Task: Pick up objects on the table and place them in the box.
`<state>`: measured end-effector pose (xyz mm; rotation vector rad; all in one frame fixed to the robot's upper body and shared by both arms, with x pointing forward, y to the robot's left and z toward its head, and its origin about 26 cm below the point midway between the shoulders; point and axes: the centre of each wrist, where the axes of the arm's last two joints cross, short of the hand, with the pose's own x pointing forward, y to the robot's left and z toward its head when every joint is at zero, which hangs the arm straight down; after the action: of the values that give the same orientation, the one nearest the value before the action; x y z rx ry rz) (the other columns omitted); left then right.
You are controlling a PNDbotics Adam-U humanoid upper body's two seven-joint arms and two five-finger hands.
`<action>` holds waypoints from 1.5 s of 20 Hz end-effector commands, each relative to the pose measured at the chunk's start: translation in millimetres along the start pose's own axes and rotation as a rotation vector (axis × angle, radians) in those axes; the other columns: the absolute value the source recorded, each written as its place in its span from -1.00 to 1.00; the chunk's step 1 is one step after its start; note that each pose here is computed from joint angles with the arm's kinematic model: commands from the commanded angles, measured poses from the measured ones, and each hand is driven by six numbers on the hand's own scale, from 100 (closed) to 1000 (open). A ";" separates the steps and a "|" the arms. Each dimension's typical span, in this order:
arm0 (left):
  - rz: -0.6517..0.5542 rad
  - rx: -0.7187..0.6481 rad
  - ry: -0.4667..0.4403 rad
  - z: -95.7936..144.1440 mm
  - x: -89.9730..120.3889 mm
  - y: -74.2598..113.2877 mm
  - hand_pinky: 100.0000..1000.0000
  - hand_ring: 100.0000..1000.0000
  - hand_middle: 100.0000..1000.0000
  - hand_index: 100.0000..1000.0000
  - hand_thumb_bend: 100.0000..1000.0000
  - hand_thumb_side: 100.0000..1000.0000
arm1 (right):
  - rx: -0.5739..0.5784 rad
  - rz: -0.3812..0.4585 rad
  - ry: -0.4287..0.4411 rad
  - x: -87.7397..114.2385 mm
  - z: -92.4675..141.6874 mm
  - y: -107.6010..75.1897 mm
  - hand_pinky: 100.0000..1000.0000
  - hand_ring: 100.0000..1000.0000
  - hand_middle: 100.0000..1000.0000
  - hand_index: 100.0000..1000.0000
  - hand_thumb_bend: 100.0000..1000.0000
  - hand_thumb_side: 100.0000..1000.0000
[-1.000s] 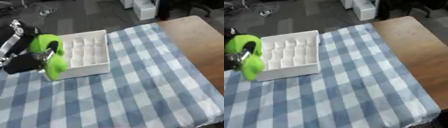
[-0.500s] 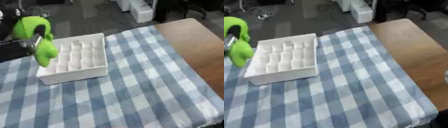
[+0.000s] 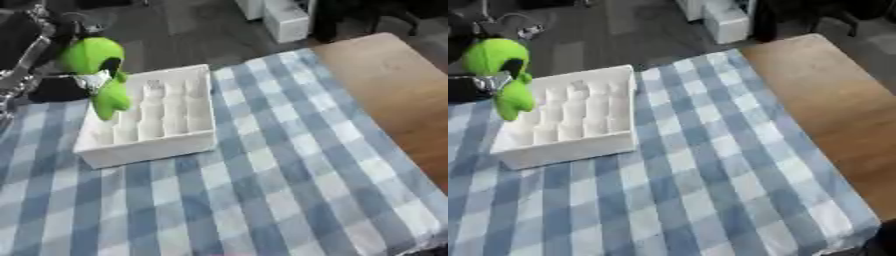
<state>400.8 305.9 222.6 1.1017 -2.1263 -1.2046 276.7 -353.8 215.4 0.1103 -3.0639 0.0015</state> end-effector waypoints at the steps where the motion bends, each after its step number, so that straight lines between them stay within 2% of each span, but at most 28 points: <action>1: -0.070 0.002 -0.023 -0.9 -24.1 0.2 -1.00 -1.00 -1.00 -0.70 -0.63 -0.08 | 0.032 -0.013 -0.032 0.9 -13.5 1.5 -0.25 0.01 0.05 0.24 -0.96 1.00; 6: -0.165 -0.039 0.019 6.8 -57.7 -9.7 -1.00 -1.00 -1.00 -0.71 -0.60 -0.10 | 0.023 -0.029 -0.047 -1.2 -16.8 4.6 -0.26 0.00 0.04 0.23 -0.95 1.00; 10: -0.207 -0.046 0.052 12.9 -72.4 -17.1 -1.00 -1.00 -1.00 -0.68 -0.63 -0.05 | 0.019 -0.035 -0.053 -2.2 -17.7 6.2 -0.26 0.00 0.05 0.24 -0.95 1.00; 16: -0.231 -0.114 0.091 23.2 -81.2 -33.3 -1.00 -1.00 -1.00 -0.64 -0.70 0.07 | 0.017 -0.043 -0.056 -3.2 -18.2 8.0 -0.26 0.00 0.05 0.24 -0.94 1.00; 18: -0.236 -0.158 0.085 26.1 -81.2 -38.6 -1.00 -1.00 -1.00 -0.54 -0.67 0.13 | 0.012 -0.045 -0.054 -3.2 -18.1 8.1 -0.26 0.00 0.05 0.23 -0.94 1.00; 19: -0.237 -0.183 0.082 27.2 -81.0 -40.8 -1.00 -1.00 -1.00 -0.60 -0.67 0.10 | 0.010 -0.046 -0.053 -3.2 -18.0 8.1 -0.26 0.00 0.05 0.23 -0.94 1.00; 20: -0.237 -0.226 0.080 29.9 -80.5 -45.1 -0.93 -0.50 -0.49 -0.07 -0.44 0.48 | 0.009 -0.046 -0.053 -3.1 -18.2 8.0 -0.26 0.00 0.05 0.23 -0.94 1.00; 21: -0.233 -0.280 0.079 32.1 -80.1 -49.4 -1.00 -0.59 -0.57 -0.14 -0.46 0.42 | 0.008 -0.046 -0.053 -3.0 -18.3 7.7 -0.26 0.00 0.05 0.23 -0.94 1.00; 22: -0.227 -0.336 0.075 33.7 -79.2 -53.1 -0.45 -0.03 0.12 0.33 -0.19 0.68 | 0.008 -0.045 -0.053 -2.9 -18.4 7.5 -0.26 0.00 0.05 0.23 -0.94 1.00; 23: -0.223 -0.384 0.069 33.5 -77.8 -55.0 -0.53 -0.10 0.02 0.29 -0.22 0.63 | 0.007 -0.044 -0.053 -2.8 -18.3 7.3 -0.26 0.00 0.05 0.23 -0.94 1.00; 24: -0.213 -0.424 0.066 33.1 -76.2 -56.8 -0.16 0.23 0.43 0.49 -0.08 0.90 | 0.008 -0.043 -0.052 -2.7 -18.0 7.2 -0.26 0.00 0.05 0.23 -0.94 1.00; 25: -0.201 -0.457 0.065 32.1 -74.5 -57.9 -0.16 0.23 0.43 0.49 -0.08 0.90 | 0.008 -0.042 -0.051 -2.6 -17.7 7.0 -0.26 0.00 0.05 0.23 -0.94 1.00; 26: -0.189 -0.485 0.066 30.8 -72.9 -58.3 0.08 0.40 0.55 0.56 0.01 1.00 | 0.009 -0.041 -0.050 -2.5 -17.4 6.9 -0.26 0.00 0.05 0.23 -0.94 1.00; 27: -0.177 -0.507 0.069 29.2 -71.3 -57.9 0.08 0.40 0.55 0.56 0.01 1.00 | 0.010 -0.040 -0.049 -2.5 -17.1 6.9 -0.26 0.00 0.05 0.23 -0.94 1.00; 28: -0.166 -0.522 0.072 27.9 -69.7 -57.4 0.24 0.51 0.65 0.62 0.05 1.00 | 0.011 -0.040 -0.048 -2.4 -16.9 6.9 -0.26 0.00 0.05 0.23 -0.93 1.00; 29: -0.153 -0.531 0.076 26.8 -68.2 -56.8 0.22 0.50 0.64 0.62 0.05 1.00 | 0.013 -0.039 -0.048 -2.4 -16.9 6.9 -0.26 0.00 0.05 0.23 -0.93 1.00; 30: -0.136 -0.525 0.076 25.3 -65.8 -56.1 0.34 0.56 0.71 0.66 0.04 1.00 | 0.015 -0.038 -0.048 -2.4 -16.8 6.8 -0.26 0.01 0.05 0.24 -0.94 1.00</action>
<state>444.4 353.4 146.7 1.0226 -1.5557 -1.6295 282.0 -346.1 224.8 0.1725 -3.0918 -0.0149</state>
